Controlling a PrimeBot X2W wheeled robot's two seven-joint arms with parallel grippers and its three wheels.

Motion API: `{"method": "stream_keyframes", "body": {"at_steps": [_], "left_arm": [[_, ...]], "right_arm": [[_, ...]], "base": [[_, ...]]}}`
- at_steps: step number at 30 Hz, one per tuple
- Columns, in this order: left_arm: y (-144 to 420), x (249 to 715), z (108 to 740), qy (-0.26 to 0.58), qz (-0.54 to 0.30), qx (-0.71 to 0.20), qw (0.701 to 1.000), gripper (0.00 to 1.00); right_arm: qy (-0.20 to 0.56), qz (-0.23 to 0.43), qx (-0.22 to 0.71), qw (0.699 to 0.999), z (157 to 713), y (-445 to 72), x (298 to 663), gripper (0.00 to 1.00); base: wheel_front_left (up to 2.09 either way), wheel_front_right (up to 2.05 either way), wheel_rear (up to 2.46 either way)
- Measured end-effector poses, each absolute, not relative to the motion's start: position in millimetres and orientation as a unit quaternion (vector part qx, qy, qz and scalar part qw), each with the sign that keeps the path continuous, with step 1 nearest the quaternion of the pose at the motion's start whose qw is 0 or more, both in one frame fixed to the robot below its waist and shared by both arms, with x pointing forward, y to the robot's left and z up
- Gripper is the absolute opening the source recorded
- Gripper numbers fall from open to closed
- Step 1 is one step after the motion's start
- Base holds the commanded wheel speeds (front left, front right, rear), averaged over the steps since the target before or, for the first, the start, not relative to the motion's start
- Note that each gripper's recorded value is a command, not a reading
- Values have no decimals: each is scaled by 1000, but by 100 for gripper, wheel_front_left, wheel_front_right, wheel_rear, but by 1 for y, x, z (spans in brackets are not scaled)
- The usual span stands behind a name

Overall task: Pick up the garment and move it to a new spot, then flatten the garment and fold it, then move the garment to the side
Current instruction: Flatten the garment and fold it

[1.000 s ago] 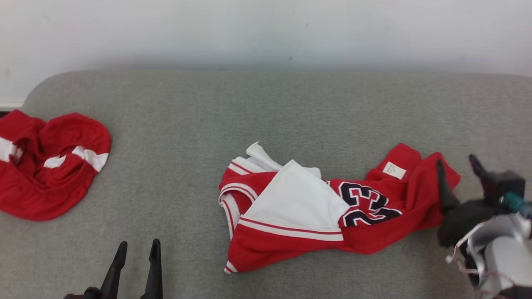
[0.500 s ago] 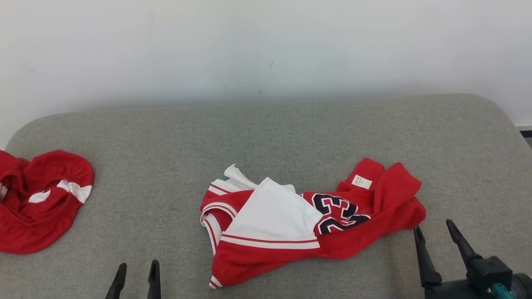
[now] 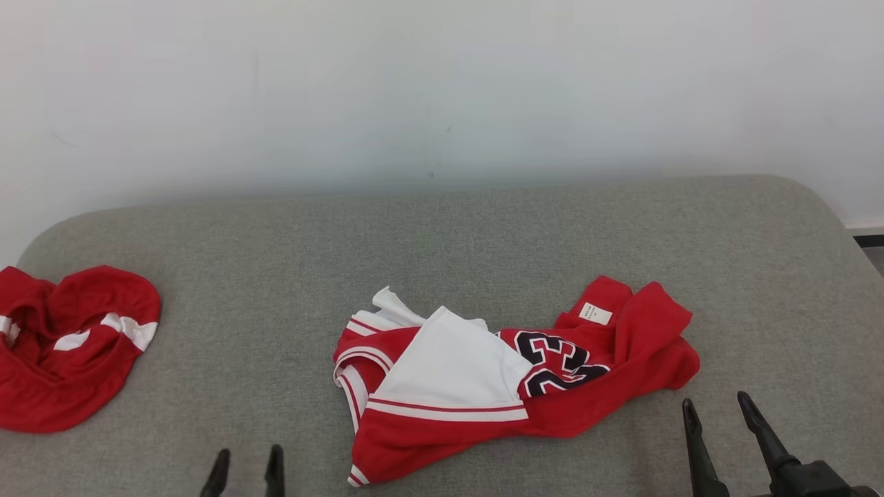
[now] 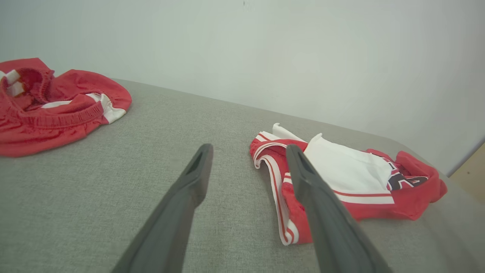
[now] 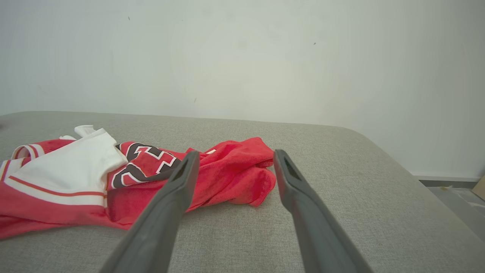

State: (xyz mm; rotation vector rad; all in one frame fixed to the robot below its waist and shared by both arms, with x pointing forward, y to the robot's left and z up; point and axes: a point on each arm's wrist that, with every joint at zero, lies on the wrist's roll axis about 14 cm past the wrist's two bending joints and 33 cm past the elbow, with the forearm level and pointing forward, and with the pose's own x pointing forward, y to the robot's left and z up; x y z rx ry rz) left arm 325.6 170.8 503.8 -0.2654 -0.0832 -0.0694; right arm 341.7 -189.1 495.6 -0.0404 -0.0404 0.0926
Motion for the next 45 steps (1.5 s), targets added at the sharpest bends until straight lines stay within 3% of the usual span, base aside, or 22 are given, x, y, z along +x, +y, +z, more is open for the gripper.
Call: {"method": "stream_keyframes", "body": {"at_steps": [5,13,20,28,40,41,42,43,45], "left_arm": [[146,339,502,-31,-73,-140,987,100],[87,398,509,14,-174,-133,976,100],[37,439,485,103,-246,-121,956,100],[59,481,447,174,-180,-89,964,100],[81,492,396,299,-139,-56,942,100],[80,491,393,311,-140,-57,938,97],[79,491,392,319,-141,-57,935,45],[77,493,392,321,-144,-58,934,0],[73,495,394,315,-154,-58,935,0]], "right_arm": [[-19,48,-15,999,495,-187,341,100],[-10,48,-5,999,491,-184,342,100],[-4,37,1,999,488,-189,349,100],[15,8,5,1000,476,-205,348,100],[26,-7,9,1000,467,-212,351,100],[27,-8,10,1000,467,-212,351,100],[27,-9,10,1000,467,-213,352,100],[27,-9,10,1000,467,-213,353,100],[26,-9,11,1000,468,-213,354,100]], "base": [[0,0,0],[0,0,0],[0,0,0],[0,0,0],[0,0,0],[0,0,0],[0,0,0],[0,0,0],[0,0,0]]}}
